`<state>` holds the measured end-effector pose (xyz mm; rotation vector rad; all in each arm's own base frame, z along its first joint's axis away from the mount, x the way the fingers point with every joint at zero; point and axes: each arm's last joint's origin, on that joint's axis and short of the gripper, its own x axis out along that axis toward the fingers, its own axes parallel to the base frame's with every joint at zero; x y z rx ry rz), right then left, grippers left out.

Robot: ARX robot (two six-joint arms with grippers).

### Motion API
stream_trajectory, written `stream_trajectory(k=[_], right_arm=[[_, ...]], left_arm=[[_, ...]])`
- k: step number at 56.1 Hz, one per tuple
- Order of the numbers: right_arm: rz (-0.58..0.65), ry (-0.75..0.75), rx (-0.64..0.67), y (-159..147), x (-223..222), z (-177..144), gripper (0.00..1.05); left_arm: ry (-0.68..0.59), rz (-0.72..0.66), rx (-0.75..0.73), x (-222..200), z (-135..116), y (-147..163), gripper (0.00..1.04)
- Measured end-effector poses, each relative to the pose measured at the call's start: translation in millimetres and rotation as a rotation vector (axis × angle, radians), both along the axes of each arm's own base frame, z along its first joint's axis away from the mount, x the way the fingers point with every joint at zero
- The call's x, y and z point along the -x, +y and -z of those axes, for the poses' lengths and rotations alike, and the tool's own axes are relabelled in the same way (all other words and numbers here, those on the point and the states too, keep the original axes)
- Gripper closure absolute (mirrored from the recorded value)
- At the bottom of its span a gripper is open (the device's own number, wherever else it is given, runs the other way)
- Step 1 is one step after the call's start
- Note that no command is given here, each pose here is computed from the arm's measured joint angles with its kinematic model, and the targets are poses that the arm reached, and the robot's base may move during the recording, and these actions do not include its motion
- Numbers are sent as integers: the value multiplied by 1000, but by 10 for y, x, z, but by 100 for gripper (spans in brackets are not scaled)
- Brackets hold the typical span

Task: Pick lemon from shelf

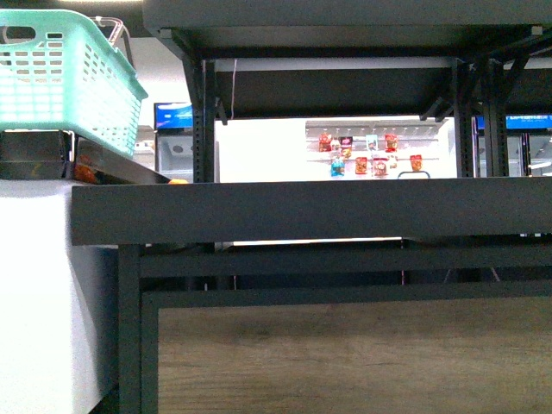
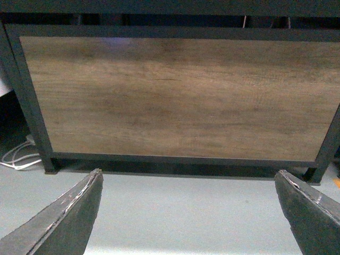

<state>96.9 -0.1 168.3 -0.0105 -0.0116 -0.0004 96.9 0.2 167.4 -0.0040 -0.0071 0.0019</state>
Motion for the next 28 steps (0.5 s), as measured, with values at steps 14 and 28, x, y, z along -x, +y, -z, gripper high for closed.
stream_trajectory(k=[14, 28], right_arm=[[-2, 0, 0, 0, 0, 0, 7], [-1, 0, 0, 0, 0, 0, 7]], left_arm=[[0, 0, 0, 0, 0, 0, 8], [0, 0, 0, 0, 0, 0, 8]])
